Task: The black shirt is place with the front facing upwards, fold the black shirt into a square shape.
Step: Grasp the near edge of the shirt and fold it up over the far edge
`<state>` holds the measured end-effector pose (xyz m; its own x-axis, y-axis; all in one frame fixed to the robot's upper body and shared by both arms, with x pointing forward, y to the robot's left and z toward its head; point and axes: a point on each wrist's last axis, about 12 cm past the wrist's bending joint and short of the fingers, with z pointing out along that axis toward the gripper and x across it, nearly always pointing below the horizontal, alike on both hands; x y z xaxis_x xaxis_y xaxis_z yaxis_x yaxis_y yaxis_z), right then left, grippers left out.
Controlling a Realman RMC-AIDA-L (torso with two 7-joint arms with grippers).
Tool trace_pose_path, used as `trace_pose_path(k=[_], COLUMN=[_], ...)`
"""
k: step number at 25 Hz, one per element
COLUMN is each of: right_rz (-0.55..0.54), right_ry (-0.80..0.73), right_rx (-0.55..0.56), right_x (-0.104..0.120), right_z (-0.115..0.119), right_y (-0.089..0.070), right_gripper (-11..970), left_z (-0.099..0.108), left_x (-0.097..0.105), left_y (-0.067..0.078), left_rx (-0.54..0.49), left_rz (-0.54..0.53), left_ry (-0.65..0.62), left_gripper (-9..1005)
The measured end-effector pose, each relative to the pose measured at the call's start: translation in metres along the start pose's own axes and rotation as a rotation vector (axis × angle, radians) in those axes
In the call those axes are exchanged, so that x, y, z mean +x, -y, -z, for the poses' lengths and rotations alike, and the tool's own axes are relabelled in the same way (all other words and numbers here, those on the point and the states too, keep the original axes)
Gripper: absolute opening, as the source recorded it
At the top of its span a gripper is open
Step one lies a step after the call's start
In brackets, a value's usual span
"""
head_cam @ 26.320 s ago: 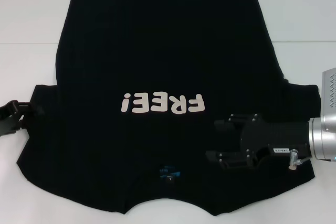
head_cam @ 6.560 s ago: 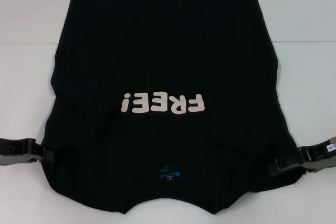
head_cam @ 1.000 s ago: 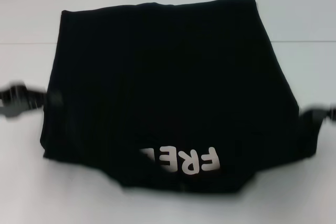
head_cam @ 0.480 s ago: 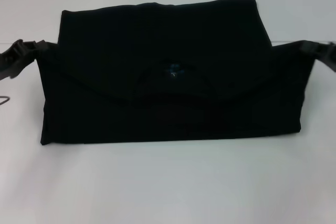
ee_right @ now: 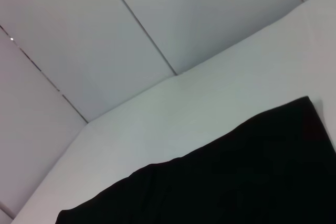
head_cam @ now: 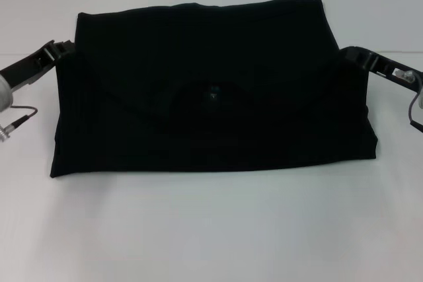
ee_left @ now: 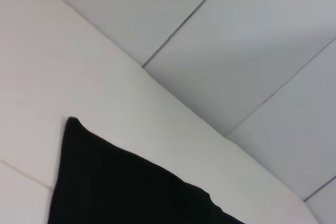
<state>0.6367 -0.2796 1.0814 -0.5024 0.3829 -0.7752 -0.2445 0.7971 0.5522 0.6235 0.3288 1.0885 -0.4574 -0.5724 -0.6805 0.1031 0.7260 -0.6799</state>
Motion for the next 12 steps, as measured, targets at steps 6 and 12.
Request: trace_pose_path(k=[6,12], right_rz=[0.019,0.01], right_ry=[0.002,-0.005], right_rx=[0.033,0.104], right_x=[0.001,0.005], right_z=[-0.006,-0.01], right_y=[-0.002,0.003], right_gripper=[33,37], left_z=[-0.01,-0.018], left_x=[0.012,0.023], left_y=[0.001,0.0], left_rx=[-0.052,-0.125], left_rz=[-0.033,-0.053], left_ry=[-0.003,-0.022], left_gripper=[28,29])
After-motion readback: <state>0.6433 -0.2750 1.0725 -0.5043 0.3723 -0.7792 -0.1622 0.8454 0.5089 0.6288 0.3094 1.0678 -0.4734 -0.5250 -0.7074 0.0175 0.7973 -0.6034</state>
